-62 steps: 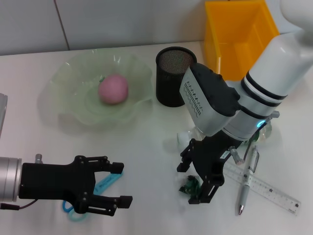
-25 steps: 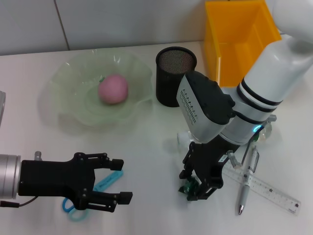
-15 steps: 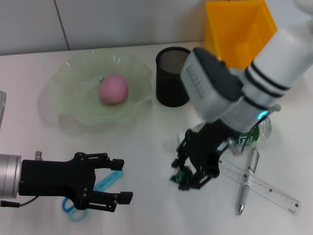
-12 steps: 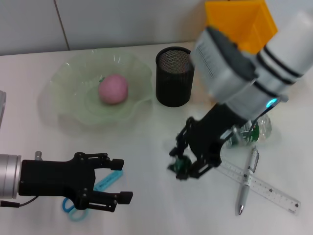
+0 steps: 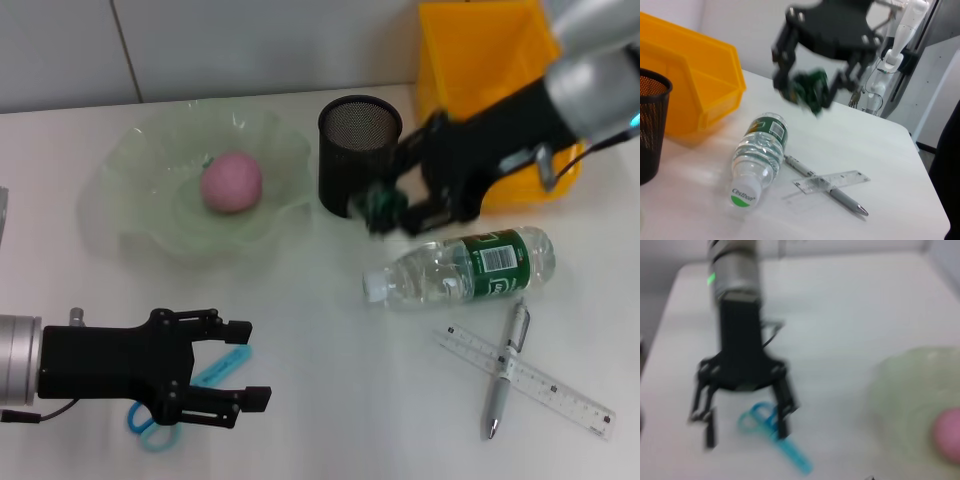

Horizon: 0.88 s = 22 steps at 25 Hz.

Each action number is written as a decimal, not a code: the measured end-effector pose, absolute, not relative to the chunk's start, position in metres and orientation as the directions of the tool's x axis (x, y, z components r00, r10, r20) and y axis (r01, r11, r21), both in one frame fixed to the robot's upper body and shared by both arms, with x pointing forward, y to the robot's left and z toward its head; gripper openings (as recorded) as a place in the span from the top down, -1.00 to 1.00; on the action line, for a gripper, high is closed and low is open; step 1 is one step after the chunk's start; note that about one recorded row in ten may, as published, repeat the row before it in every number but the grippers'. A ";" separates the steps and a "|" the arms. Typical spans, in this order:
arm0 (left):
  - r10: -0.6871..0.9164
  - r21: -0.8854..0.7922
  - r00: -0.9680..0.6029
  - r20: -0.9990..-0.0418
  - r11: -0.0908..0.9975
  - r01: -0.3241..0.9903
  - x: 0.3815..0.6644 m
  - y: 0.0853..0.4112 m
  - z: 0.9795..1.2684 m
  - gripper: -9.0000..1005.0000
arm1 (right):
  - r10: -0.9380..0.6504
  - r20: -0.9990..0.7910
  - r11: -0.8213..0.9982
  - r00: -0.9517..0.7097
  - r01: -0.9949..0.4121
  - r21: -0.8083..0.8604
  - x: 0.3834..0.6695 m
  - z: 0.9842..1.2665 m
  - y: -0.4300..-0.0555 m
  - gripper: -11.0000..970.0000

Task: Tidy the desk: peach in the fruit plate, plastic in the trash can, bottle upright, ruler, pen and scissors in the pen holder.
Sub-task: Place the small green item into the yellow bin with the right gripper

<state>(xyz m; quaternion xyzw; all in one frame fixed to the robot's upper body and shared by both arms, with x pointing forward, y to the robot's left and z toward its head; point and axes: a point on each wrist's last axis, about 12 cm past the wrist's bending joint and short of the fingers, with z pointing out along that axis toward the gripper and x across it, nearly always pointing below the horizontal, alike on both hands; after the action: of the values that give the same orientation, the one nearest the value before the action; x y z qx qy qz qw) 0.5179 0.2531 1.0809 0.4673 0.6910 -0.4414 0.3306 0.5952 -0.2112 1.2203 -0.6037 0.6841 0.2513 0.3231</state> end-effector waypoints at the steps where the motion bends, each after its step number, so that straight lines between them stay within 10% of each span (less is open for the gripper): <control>1: 0.354 -0.301 -0.345 -0.869 0.174 0.938 0.518 0.253 1.081 -0.72 | -0.638 -0.767 0.175 -0.070 -0.983 -0.056 0.596 1.224 -0.218 -0.09; 11: 0.348 -0.298 -0.343 -0.873 0.177 0.938 0.517 0.253 1.081 -0.72 | -0.354 -0.927 0.564 -0.123 -0.819 -0.107 0.602 1.252 -0.307 -0.12; 22: 0.348 -0.300 -0.339 -0.874 0.162 0.940 0.517 0.253 1.082 -0.72 | -0.291 -0.920 0.791 -0.262 -0.606 -0.078 0.628 1.214 -0.336 -0.15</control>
<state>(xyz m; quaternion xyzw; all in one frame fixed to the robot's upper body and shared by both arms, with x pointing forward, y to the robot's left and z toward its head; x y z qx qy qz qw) 0.5165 0.2530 1.0825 0.4694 0.6860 -0.4457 0.3322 0.6281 -0.3361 1.2143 -0.2875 0.7806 0.1472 0.5351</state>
